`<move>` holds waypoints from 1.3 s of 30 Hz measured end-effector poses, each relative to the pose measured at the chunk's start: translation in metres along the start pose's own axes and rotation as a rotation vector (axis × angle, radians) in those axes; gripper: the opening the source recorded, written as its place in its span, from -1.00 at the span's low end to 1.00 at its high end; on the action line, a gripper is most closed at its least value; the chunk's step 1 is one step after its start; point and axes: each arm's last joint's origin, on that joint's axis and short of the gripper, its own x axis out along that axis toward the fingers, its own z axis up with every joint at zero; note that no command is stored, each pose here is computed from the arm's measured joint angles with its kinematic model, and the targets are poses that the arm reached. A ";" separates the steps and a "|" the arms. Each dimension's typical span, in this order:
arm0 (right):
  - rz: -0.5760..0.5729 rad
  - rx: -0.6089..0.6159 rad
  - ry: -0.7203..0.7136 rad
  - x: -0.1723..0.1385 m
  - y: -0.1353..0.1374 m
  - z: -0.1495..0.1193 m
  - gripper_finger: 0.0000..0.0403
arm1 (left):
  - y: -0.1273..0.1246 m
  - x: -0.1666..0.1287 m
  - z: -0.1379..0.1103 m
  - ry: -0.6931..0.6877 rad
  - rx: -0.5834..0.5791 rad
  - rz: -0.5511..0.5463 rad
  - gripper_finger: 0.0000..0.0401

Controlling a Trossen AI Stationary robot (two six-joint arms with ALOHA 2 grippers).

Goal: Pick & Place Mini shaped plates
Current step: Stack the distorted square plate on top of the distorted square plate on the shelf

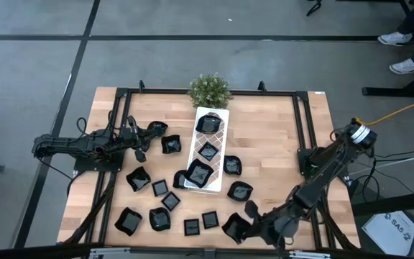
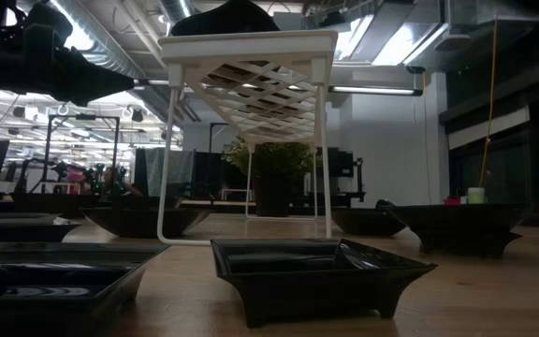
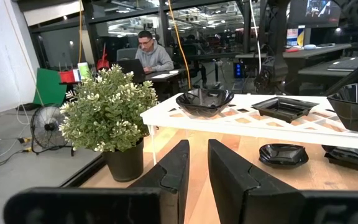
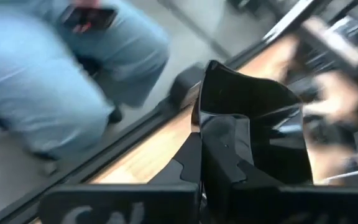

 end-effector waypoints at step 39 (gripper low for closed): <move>-0.264 -0.317 -0.044 -0.041 -0.184 0.000 -0.95 | 0.000 0.000 0.000 0.000 0.000 0.000 -0.74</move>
